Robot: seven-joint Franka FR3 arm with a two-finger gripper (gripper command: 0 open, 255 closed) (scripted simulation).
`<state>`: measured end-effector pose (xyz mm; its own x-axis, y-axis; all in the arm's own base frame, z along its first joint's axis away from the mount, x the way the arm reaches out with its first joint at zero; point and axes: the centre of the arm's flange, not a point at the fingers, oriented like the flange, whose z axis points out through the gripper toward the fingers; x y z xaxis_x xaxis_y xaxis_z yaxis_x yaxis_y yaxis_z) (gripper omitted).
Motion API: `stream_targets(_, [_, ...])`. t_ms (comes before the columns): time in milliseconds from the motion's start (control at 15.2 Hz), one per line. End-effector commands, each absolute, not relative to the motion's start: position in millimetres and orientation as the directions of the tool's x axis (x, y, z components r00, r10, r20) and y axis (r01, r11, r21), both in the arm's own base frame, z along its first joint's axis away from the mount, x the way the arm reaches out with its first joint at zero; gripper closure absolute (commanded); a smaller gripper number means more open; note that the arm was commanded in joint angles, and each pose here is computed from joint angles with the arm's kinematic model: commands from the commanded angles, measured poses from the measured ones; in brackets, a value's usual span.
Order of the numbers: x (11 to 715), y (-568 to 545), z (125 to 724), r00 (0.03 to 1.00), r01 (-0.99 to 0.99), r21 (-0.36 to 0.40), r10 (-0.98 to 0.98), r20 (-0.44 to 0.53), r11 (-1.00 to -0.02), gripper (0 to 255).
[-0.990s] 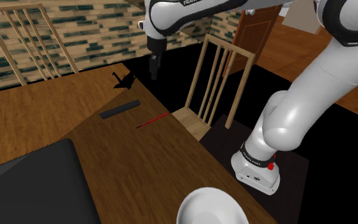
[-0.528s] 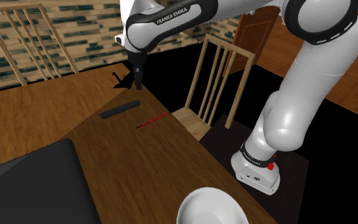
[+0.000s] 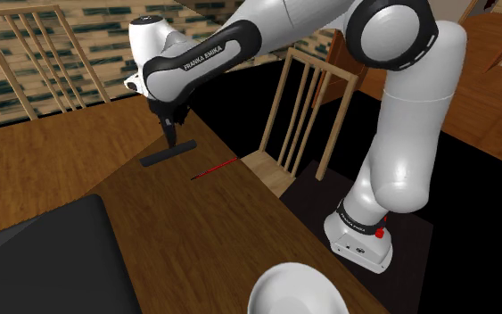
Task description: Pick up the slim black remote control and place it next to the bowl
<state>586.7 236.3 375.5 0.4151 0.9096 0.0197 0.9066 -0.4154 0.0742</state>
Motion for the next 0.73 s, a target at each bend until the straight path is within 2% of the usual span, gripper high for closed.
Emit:
stream_targets(0, [590, 255, 361, 0.343, 0.936, 0.079, 0.939, 0.013, -0.343, 0])
stream_targets(66, [592, 265, 355, 0.312, 0.947, 0.081, 0.950, 0.010, -0.312, 0])
stream_targets(660, [595, 264, 315, 0.312, 0.947, 0.081, 0.950, 0.010, -0.312, 0])
